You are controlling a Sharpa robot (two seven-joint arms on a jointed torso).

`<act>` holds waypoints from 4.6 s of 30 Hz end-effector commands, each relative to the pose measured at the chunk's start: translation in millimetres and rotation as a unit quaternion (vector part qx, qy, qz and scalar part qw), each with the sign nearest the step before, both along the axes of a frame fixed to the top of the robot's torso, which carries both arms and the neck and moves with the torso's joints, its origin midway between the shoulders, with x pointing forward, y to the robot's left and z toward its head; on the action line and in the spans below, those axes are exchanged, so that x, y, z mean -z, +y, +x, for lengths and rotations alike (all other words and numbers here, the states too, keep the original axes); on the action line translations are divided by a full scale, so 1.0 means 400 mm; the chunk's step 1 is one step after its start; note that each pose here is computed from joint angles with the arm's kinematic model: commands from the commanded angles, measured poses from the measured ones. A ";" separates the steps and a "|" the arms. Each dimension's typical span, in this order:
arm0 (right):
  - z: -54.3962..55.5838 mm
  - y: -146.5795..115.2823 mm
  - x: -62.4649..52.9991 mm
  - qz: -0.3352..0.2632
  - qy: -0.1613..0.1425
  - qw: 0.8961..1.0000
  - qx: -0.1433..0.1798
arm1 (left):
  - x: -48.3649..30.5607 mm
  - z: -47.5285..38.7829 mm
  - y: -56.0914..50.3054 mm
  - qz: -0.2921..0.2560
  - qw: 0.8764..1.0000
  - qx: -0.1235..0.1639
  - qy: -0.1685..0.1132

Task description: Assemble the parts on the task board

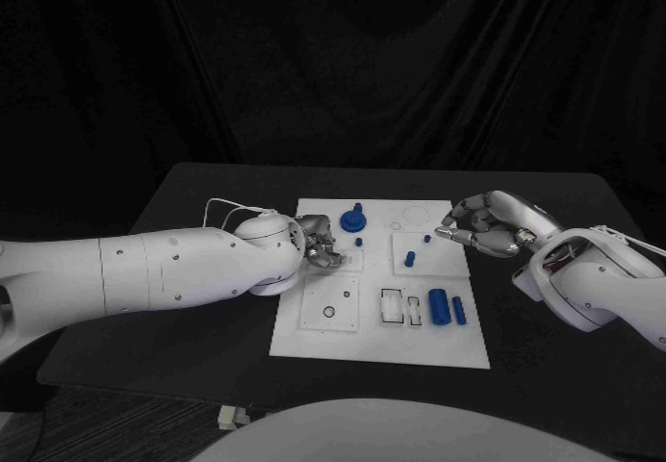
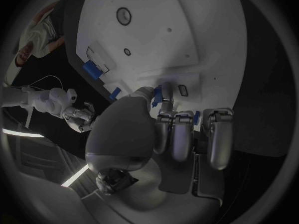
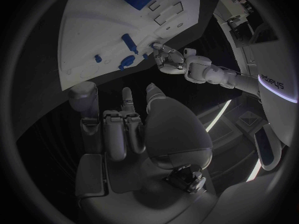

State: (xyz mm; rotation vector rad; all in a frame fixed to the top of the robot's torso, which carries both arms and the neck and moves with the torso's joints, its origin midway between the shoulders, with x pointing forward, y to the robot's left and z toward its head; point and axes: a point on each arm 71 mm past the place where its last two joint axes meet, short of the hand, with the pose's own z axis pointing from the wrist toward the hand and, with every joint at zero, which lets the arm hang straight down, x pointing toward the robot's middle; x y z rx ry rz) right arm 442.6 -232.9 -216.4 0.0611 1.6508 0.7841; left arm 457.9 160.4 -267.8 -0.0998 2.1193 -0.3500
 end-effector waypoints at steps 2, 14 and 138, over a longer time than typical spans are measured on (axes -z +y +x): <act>-0.001 -0.003 0.003 -0.001 0.003 1.000 0.009 | -0.029 0.007 0.000 -0.008 1.000 0.002 -0.012; 0.000 -0.003 0.005 -0.004 0.007 1.000 0.009 | -0.090 0.054 0.009 -0.040 0.998 -0.003 0.037; -0.005 0.001 0.017 -0.014 0.031 0.999 0.009 | -0.033 0.124 -0.044 0.067 0.973 -0.033 0.220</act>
